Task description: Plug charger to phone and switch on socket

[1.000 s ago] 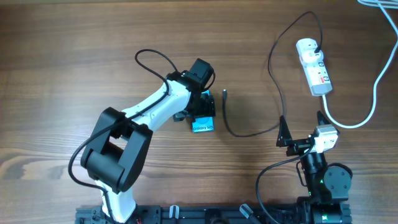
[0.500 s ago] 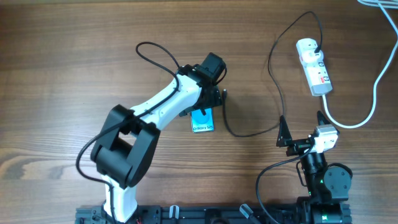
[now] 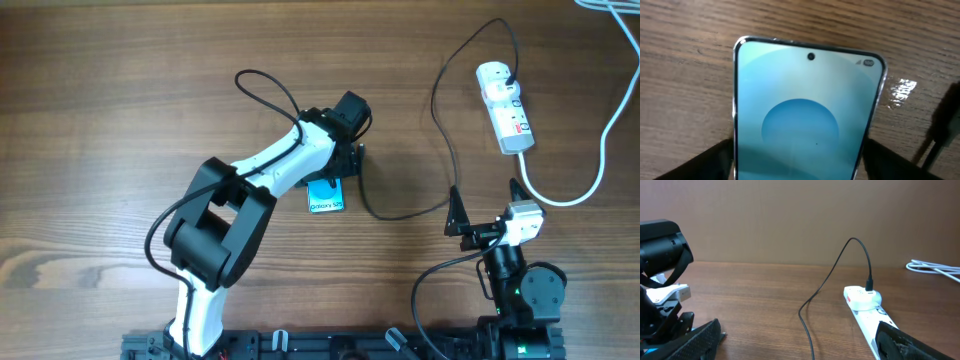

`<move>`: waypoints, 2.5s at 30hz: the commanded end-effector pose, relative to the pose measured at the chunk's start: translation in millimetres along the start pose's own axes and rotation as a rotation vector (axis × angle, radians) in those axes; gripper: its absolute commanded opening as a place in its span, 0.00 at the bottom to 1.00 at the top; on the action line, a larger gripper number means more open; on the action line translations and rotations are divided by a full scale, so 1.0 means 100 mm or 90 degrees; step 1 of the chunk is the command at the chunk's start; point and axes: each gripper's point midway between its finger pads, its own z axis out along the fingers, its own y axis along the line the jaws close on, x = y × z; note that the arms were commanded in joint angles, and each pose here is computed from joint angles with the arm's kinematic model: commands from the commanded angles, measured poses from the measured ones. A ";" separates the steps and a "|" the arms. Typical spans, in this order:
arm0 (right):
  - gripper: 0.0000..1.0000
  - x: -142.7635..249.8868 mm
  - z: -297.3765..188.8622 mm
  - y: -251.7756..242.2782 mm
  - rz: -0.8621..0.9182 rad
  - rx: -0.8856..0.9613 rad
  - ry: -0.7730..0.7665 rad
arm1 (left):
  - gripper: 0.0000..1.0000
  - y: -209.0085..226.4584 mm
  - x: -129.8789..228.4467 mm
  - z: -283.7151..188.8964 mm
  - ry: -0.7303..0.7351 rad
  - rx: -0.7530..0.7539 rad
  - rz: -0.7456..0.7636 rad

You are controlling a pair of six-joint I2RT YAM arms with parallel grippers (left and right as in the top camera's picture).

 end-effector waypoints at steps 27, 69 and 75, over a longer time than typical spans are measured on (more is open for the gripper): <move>1.00 -0.01 0.00 -0.04 -0.008 0.014 -0.004 | 0.60 -0.01 0.02 -0.57 0.126 0.182 -0.068; 0.99 -1.80 -0.48 1.03 0.435 -0.391 0.092 | 0.59 0.18 -0.66 -2.15 0.568 0.864 -0.300; 1.00 -1.95 -0.14 1.14 0.292 -0.348 0.404 | 0.59 0.17 -0.69 -1.96 0.536 0.802 -0.342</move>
